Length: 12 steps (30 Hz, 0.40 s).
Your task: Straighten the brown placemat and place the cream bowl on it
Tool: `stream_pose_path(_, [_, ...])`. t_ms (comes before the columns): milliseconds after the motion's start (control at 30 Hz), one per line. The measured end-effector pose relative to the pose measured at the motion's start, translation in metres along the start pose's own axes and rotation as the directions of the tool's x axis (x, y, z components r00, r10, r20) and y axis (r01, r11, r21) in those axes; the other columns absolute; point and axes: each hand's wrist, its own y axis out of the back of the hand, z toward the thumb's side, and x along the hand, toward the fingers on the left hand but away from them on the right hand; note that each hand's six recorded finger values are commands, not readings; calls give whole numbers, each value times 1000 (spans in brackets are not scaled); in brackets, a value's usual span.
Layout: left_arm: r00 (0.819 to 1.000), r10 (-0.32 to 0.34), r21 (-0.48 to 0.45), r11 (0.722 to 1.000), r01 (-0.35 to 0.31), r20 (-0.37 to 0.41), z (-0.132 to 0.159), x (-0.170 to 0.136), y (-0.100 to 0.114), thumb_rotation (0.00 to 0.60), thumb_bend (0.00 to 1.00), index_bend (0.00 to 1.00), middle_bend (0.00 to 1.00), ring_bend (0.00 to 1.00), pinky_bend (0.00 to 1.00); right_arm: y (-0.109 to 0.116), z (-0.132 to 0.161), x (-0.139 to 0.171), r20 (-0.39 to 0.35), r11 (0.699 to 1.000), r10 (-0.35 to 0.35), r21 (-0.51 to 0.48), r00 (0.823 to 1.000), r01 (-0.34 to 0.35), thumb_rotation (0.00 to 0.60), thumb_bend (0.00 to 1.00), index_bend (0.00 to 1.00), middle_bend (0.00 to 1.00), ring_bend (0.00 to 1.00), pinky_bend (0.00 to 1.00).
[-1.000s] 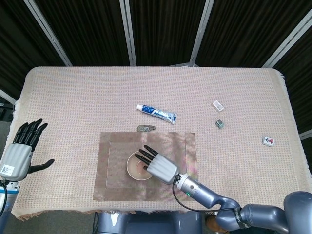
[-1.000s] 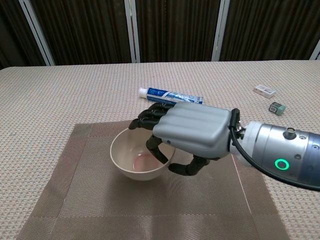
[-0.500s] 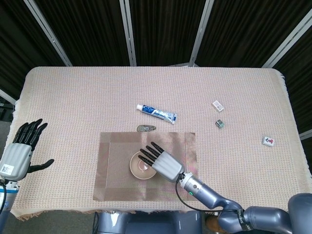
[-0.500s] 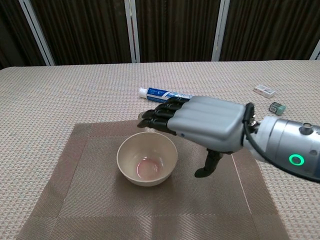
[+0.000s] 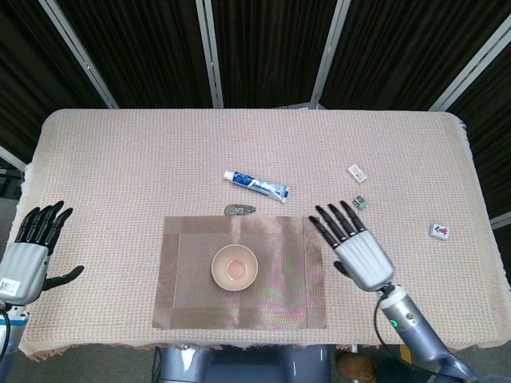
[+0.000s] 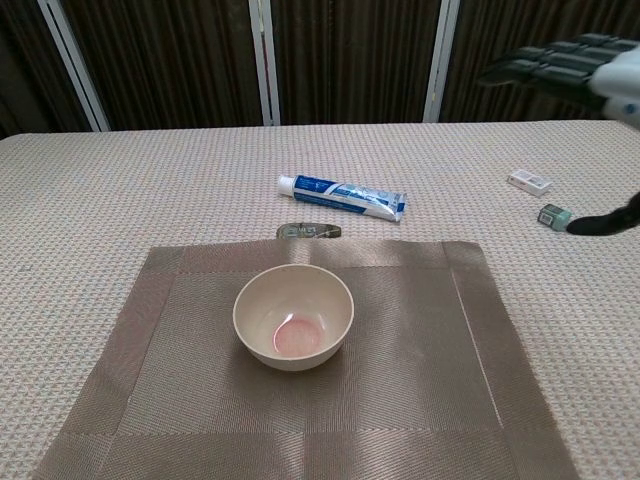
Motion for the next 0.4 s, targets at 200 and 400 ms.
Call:
stream_pose_path(200, [1000, 13, 40, 999, -12, -24, -7, -14, -4, 600, 0, 0, 0, 0, 0, -2, -68, 63, 240, 997, -5, -70, 971, 22, 600, 0, 0, 0, 0, 0])
stream_pose_path(400, [999, 31, 41, 999, -30, -22, -11, -17, -3, 600, 0, 0, 0, 0, 0, -13, -104, 106, 387, 996, 17, -92, 922, 20, 600, 0, 0, 0, 0, 0])
